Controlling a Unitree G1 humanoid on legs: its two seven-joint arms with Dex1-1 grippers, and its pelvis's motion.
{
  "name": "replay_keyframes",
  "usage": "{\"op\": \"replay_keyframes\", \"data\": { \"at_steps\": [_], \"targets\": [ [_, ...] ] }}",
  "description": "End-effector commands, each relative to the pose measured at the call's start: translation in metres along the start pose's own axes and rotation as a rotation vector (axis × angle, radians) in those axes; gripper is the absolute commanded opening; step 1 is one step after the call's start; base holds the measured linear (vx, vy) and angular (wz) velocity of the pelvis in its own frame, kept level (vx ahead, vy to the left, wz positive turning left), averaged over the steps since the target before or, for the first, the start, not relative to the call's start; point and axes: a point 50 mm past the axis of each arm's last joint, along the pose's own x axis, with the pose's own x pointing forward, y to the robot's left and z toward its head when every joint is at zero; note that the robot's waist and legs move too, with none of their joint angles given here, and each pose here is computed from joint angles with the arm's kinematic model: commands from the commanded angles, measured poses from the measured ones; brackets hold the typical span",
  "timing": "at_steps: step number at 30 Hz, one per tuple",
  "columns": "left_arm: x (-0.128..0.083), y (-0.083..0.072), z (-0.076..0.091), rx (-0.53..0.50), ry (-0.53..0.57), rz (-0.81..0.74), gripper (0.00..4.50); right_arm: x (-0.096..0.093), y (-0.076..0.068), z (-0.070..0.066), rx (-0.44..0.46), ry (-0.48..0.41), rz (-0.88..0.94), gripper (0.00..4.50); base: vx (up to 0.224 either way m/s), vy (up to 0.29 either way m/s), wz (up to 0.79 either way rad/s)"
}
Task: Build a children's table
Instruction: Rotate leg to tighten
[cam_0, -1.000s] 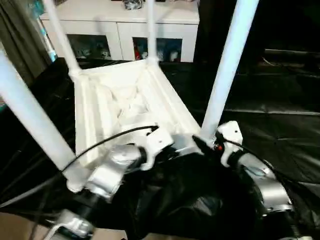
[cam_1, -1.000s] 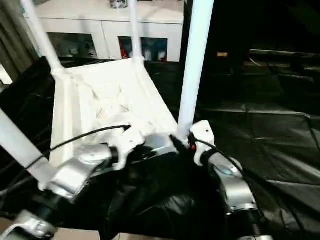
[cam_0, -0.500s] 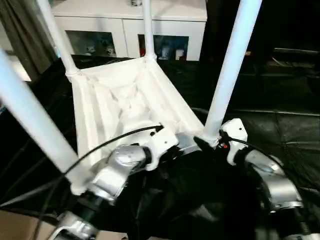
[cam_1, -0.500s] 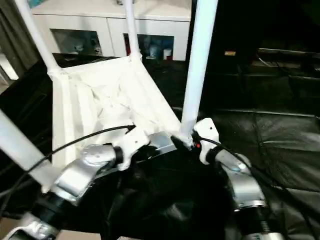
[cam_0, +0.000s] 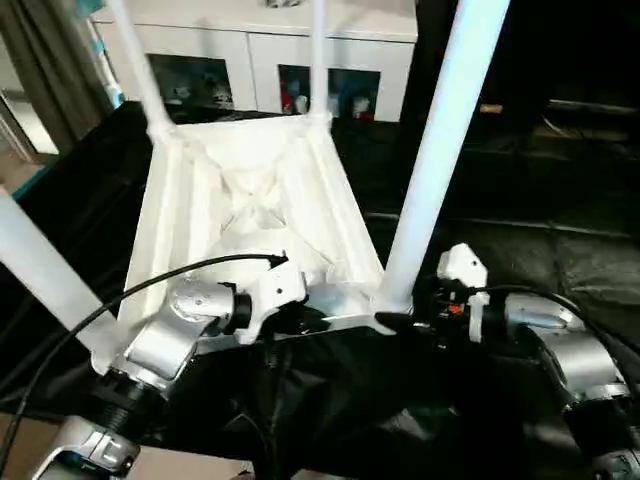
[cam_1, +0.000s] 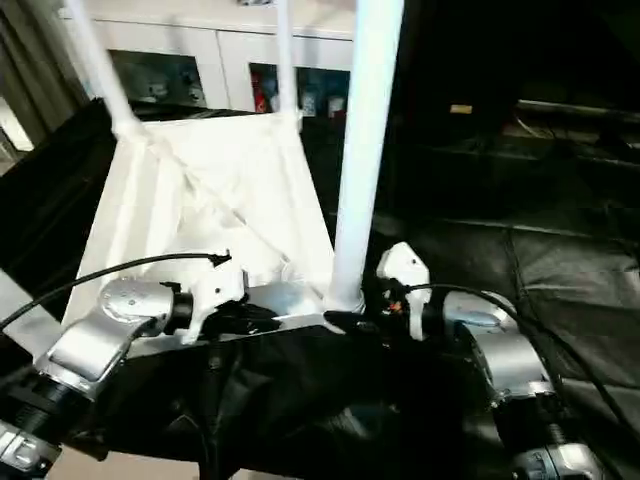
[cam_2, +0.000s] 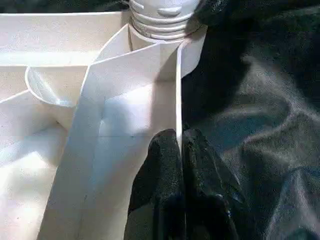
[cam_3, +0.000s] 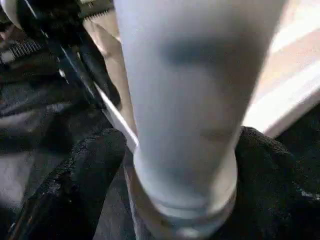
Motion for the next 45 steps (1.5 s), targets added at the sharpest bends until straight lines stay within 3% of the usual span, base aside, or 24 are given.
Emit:
{"op": "replay_keyframes", "data": {
  "at_steps": [1, 7, 13, 17, 19, 21, 23, 25, 26, 27, 29, 32, 33, 37, 39, 45],
  "targets": [
    [-0.004, 0.005, 0.0, 0.013, 0.02, 0.001, 0.0, 0.004, -0.001, 0.002, -0.012, -0.006, 0.02, 3.66, 0.0, 0.0, 0.0],
    [-0.006, 0.008, 0.0, 0.01, 0.017, 0.001, 0.0, 0.009, -0.001, 0.006, 0.007, -0.029, 0.051, 3.03, 0.0, 0.0, 0.0],
    [-0.006, 0.007, -0.006, -0.016, 0.034, 0.003, 0.0, 0.011, 0.006, -0.002, 0.025, -0.011, 0.083, 2.6, 0.0, 0.0, 0.0],
    [0.002, 0.015, -0.009, -0.064, 0.054, 0.147, 0.0, 0.021, 0.006, -0.013, 0.076, -0.041, -0.068, 2.23, 0.0, 0.0, 0.0],
    [0.002, 0.015, -0.009, -0.064, 0.054, 0.147, 0.0, 0.021, 0.006, -0.013, 0.076, -0.041, -0.068, 2.12, 0.0, 0.0, 0.0],
    [0.013, 0.02, -0.005, -0.102, 0.041, 0.259, 0.0, 0.031, 0.003, -0.022, 0.12, -0.048, -0.226, 2.04, 0.0, 0.0, 0.0],
    [0.018, 0.022, -0.003, -0.122, 0.035, 0.303, 0.0, 0.035, 0.003, -0.024, 0.144, -0.054, -0.273, 2.01, 0.0, 0.0, 0.0],
    [0.027, 0.024, 0.001, -0.148, 0.023, 0.357, 0.0, 0.041, 0.003, -0.027, 0.176, -0.056, -0.338, 2.0, 0.0, 0.0, 0.0],
    [0.043, 0.024, 0.012, -0.183, -0.008, 0.418, 0.0, 0.056, 0.006, -0.026, 0.208, -0.058, -0.412, 2.0, 0.0, 0.0, 0.0],
    [0.043, 0.024, 0.012, -0.183, -0.008, 0.418, 0.0, 0.056, 0.006, -0.026, 0.208, -0.058, -0.412, 2.0, 0.0, 0.0, 0.0],
    [0.06, 0.019, 0.025, -0.178, -0.048, 0.403, 0.0, 0.073, 0.015, -0.018, 0.195, -0.086, -0.371, 2.0, 0.0, 0.0, 0.0],
    [0.065, 0.015, 0.031, -0.153, -0.065, 0.349, 0.0, 0.079, 0.02, -0.012, 0.162, -0.109, -0.32, 2.0, 0.0, 0.0, 0.0],
    [0.065, 0.014, 0.032, -0.144, -0.066, 0.333, 0.0, 0.08, 0.02, -0.011, 0.162, -0.118, -0.309, 2.34, 0.0, 0.0, 0.0],
    [0.057, 0.013, 0.027, -0.131, -0.055, 0.281, 0.0, 0.074, 0.018, -0.007, 0.156, -0.136, -0.237, 2.78, 0.0, 0.0, 0.0],
    [0.048, 0.01, 0.02, -0.11, -0.038, 0.202, 0.0, 0.063, 0.012, -0.007, 0.126, -0.112, -0.201, 3.05, 0.0, 0.0, 0.0],
    [0.023, -0.002, 0.004, -0.082, 0.012, -0.031, 0.0, 0.033, 0.003, -0.009, 0.086, -0.063, -0.067, 3.05, 0.0, 0.0, 0.0]
  ]
}}
